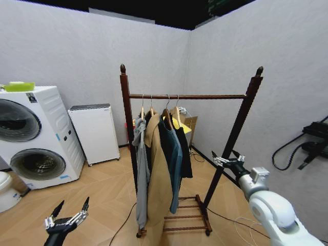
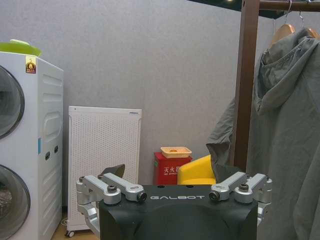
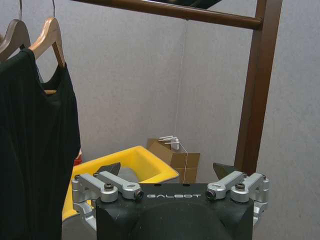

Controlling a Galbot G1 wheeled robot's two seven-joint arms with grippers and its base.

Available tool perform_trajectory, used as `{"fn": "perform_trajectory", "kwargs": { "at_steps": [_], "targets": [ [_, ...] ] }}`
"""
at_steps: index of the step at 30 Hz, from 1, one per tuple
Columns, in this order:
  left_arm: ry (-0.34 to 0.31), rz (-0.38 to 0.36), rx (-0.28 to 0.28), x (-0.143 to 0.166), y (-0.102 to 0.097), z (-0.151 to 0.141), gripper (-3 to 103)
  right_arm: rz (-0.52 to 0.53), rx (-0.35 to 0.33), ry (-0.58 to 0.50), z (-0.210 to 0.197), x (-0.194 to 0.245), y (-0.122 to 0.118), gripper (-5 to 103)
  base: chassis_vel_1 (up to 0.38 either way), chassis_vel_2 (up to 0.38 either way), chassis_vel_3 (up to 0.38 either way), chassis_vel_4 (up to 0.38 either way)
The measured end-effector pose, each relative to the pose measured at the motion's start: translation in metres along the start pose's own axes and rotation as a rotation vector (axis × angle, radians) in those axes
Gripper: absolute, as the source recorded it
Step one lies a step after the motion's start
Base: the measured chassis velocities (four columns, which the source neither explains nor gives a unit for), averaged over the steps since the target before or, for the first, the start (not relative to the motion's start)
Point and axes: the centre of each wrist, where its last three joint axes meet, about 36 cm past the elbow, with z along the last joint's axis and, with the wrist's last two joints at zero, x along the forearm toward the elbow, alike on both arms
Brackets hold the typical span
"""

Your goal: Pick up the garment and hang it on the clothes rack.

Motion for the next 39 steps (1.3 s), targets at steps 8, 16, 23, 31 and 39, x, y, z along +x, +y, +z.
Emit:
{"fn": "perform_trajectory", "kwargs": {
  "at_steps": [8, 16, 23, 31, 39],
  "targets": [
    [0.0, 0.0, 0.0, 0.0, 0.0, 0.0, 100, -0.023, -0.017, -0.004, 0.008, 0.003, 0.022, 100, 0.0, 0.0, 0.0, 0.0],
    [0.0, 0.0, 0.0, 0.0, 0.0, 0.0, 100, -0.05, -0.026, -0.008, 0.009, 0.002, 0.041, 100, 0.0, 0.0, 0.0, 0.0],
    [0.0, 0.0, 0.0, 0.0, 0.0, 0.0, 100, -0.058, -0.007, -0.018, 0.006, 0.004, 0.047, 100, -0.047, -0.056, -0.046, -0.047],
    [0.0, 0.0, 0.0, 0.0, 0.0, 0.0, 100, -0.059, -0.01, -0.011, 0.005, 0.008, 0.049, 100, -0.066, -0.097, -0.096, -0.069],
    [0.0, 0.0, 0.0, 0.0, 0.0, 0.0, 100, -0.056, -0.008, -0.014, 0.006, 0.014, 0.05, 100, -0.006, -0.202, -0.213, -0.009]
  ]
}}
